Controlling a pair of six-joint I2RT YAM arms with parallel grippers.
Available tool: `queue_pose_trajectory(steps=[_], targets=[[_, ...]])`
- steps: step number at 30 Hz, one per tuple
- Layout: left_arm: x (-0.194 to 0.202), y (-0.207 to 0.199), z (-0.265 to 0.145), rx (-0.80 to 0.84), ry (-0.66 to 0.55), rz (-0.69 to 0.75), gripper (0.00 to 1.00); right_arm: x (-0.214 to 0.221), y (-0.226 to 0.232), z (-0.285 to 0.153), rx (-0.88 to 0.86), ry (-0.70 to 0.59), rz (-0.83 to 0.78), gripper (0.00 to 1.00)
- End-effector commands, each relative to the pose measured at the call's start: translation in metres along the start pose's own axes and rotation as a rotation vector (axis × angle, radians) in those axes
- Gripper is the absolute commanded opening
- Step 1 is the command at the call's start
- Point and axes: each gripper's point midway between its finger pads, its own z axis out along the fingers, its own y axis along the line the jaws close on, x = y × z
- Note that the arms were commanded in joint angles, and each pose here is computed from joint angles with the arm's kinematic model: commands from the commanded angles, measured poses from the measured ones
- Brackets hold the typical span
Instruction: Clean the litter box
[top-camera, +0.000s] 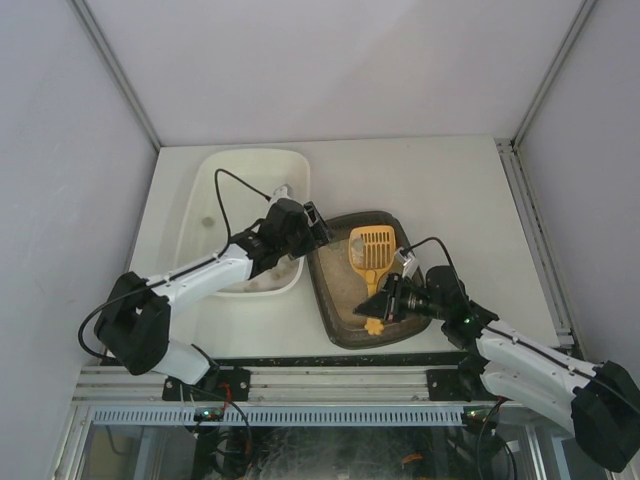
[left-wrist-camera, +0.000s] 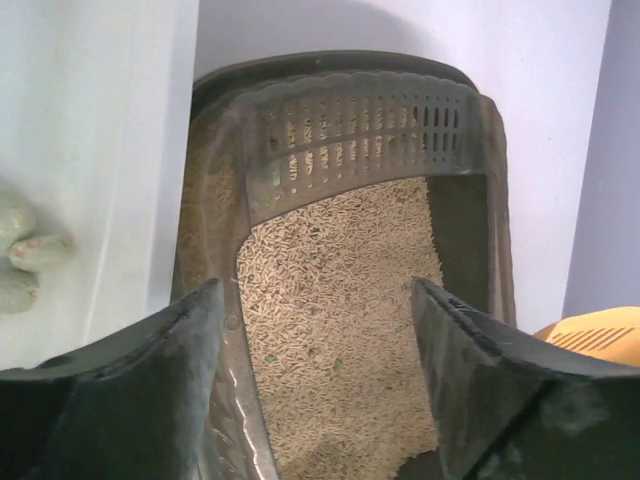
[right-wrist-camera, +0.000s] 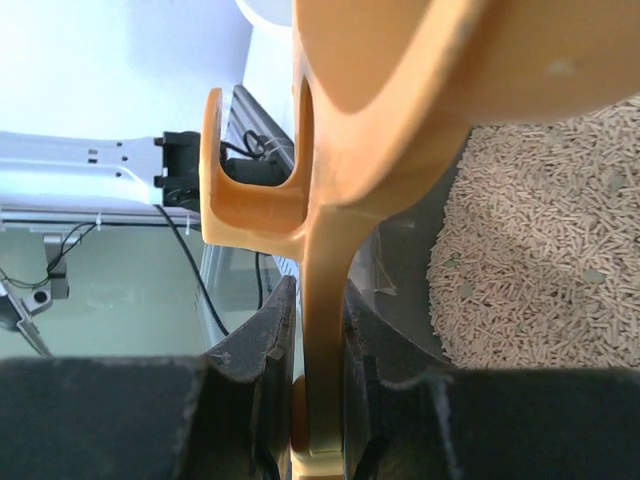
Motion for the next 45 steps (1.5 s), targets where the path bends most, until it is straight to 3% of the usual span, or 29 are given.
queue_pose_trajectory(steps=[1,3,7,11,15,19,23,27,30,34,38,42,45], targets=[[-0.031,-0.019,-0.016,0.074,-0.100,0.050,0.98,-0.013,0.019,-0.010,-0.102,-0.079,-0.095,0.00],[-0.038,-0.019,-0.018,0.077,-0.108,0.056,1.00,-0.022,0.011,-0.013,-0.078,-0.137,-0.061,0.00],[-0.050,-0.024,-0.022,0.119,-0.109,0.063,1.00,-0.017,0.022,-0.013,-0.101,-0.088,-0.060,0.00],[-0.067,-0.037,-0.030,0.203,-0.102,0.072,1.00,-0.038,0.021,-0.023,-0.108,-0.208,-0.019,0.00],[-0.088,-0.046,-0.045,0.270,-0.098,0.126,1.00,-0.031,0.032,-0.020,-0.130,-0.137,-0.024,0.00],[-0.113,-0.043,-0.071,0.346,-0.094,0.206,1.00,-0.039,0.032,-0.027,-0.156,-0.181,0.037,0.00],[-0.125,-0.002,-0.090,0.254,-0.033,0.352,1.00,-0.018,0.047,-0.023,-0.167,-0.083,0.029,0.00],[-0.120,0.074,-0.105,-0.014,0.057,0.505,1.00,-0.017,0.027,-0.025,-0.075,-0.121,0.129,0.00],[-0.106,0.102,-0.123,-0.078,0.130,0.535,1.00,-0.009,0.042,-0.022,-0.011,-0.043,0.056,0.00],[-0.091,0.118,-0.135,-0.109,0.222,0.520,1.00,-0.020,0.030,-0.022,-0.008,-0.125,0.132,0.00],[-0.063,0.114,-0.145,0.052,0.384,0.670,1.00,0.000,0.038,-0.010,-0.018,0.014,0.126,0.00],[-0.049,0.100,-0.152,0.179,0.409,0.676,0.99,-0.027,0.012,-0.024,-0.037,-0.127,0.196,0.00],[-0.056,0.099,-0.153,0.159,0.399,0.693,0.98,-0.026,0.022,-0.021,-0.013,-0.075,0.131,0.00]])
